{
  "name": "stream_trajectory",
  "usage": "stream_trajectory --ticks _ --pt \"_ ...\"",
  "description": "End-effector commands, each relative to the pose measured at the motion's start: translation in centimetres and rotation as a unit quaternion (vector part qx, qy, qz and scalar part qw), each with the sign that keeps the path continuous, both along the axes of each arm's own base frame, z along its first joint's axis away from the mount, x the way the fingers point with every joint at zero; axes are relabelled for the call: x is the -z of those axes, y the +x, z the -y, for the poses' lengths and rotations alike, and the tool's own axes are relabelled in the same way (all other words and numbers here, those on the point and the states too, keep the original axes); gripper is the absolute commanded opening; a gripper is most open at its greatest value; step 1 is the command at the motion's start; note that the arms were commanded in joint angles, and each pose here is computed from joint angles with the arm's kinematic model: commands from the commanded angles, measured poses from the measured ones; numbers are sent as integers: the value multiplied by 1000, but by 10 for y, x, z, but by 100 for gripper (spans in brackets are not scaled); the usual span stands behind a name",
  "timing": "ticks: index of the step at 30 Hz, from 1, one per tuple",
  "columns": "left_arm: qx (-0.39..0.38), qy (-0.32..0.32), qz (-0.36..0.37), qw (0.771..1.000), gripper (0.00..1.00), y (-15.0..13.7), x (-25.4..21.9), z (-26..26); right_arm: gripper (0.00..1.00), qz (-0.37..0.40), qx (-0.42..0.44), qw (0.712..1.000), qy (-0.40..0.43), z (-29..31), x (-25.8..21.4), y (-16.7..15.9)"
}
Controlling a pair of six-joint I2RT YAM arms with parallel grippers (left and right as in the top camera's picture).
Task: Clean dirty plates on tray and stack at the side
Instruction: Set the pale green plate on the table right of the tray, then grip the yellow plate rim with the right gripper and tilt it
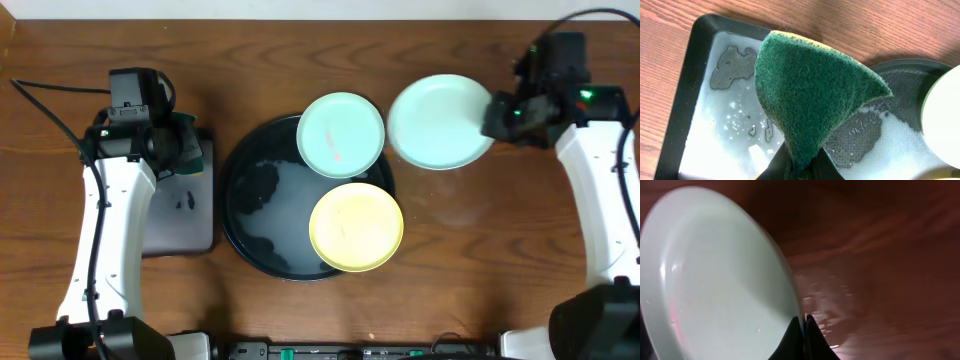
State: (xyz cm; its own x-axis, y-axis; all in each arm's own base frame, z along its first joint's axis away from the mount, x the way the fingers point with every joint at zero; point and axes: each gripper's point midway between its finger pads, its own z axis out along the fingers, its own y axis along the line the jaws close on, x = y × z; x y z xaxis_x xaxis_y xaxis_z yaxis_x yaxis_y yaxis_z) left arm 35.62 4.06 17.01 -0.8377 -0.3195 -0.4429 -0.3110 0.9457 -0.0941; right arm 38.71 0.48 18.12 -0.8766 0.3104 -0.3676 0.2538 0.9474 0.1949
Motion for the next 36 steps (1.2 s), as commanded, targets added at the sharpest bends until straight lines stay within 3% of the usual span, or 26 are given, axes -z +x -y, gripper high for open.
stream_trajectory --ticks 1,16,17,20,25,31,36 --pt "-8 2 -7 1000 8 -2 5 -3 1 -29 32 999 -9 31 37 -12" --pt "-8 2 -9 1000 7 -2 5 -3 1 -53 47 997 -16 40 137 -43" --pt "-8 2 -9 1000 7 -2 5 -3 3 -52 48 997 -16 40 140 -44" --pt "-8 2 -9 1000 7 -2 5 -3 22 -50 48 997 -16 39 143 -45" --pt "-8 2 -9 1000 7 -2 5 -3 38 -45 15 998 33 18 123 -38" --pt "-8 2 -9 1000 7 -2 5 -3 42 -50 -109 980 156 -52 81 -43" --pt "-8 2 -9 1000 8 -2 5 -3 46 -90 -177 970 138 -98 91 -68"
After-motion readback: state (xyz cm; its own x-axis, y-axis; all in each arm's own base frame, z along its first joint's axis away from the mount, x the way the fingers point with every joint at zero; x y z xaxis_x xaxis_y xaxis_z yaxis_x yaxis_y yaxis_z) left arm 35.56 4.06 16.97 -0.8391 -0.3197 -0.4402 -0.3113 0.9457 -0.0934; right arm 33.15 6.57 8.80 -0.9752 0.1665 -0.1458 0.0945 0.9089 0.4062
